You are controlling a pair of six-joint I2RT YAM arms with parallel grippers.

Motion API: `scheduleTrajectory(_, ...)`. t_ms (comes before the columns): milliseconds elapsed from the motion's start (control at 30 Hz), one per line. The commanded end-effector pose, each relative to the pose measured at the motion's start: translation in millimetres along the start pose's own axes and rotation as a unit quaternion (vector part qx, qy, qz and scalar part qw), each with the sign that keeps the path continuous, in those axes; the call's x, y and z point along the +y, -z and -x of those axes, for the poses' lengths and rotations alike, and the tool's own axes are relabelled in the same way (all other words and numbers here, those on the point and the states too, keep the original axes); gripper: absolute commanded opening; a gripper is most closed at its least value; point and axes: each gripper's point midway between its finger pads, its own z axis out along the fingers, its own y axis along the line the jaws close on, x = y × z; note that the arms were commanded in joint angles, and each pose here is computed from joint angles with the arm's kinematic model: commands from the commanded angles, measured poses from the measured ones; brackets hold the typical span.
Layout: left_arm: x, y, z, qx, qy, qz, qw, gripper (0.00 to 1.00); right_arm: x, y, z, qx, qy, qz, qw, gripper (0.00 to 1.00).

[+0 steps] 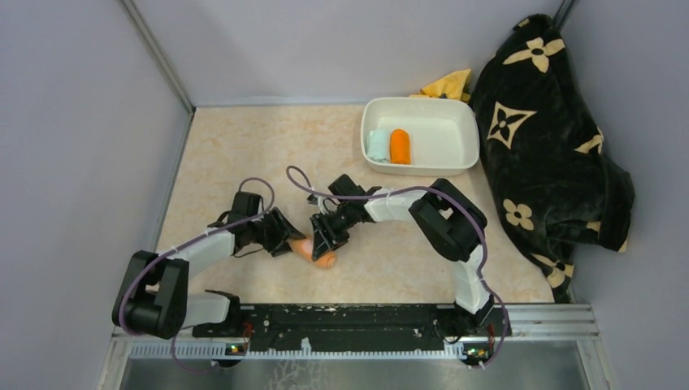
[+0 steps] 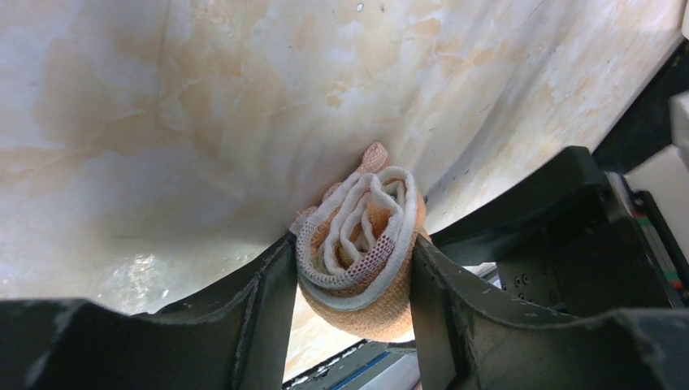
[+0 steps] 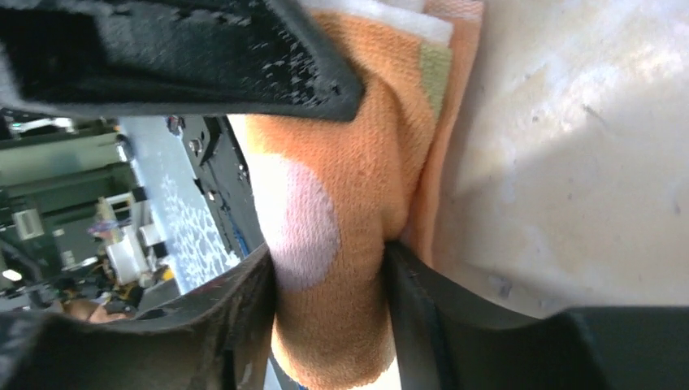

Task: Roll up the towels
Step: Pick up the towel at the center of the board.

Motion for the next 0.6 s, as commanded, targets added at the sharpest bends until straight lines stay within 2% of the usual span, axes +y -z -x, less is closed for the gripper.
scheduleTrajectory(0,15.0,-7.6,-3.7,0.012,-0.009,0.033,0.999,0.56,-16.0,23.9,9.1,-0.044,0.061,-0.144,0.987,0.54)
scheduleTrajectory(100,20.0,-8.8,-3.2,0.018,-0.016,0.053,0.998,0.55,-5.8,38.0,19.2,-0.059,0.134,-0.213,0.966,0.60)
scheduleTrajectory(300,23.8,-9.2,-2.9,0.020,-0.027,0.068,0.997,0.56,12.5,44.0,31.0,-0.063,0.244,-0.322,0.913,0.64)
scheduleTrajectory(400,24.4,-9.2,-2.7,0.021,-0.030,0.071,0.997,0.56,17.7,35.6,31.3,-0.058,0.276,-0.357,0.891,0.64)
scheduleTrajectory(567,23.4,-8.1,-1.1,0.016,-0.036,0.075,0.996,0.57,16.7,18.3,25.8,-0.035,0.299,-0.382,0.874,0.63)
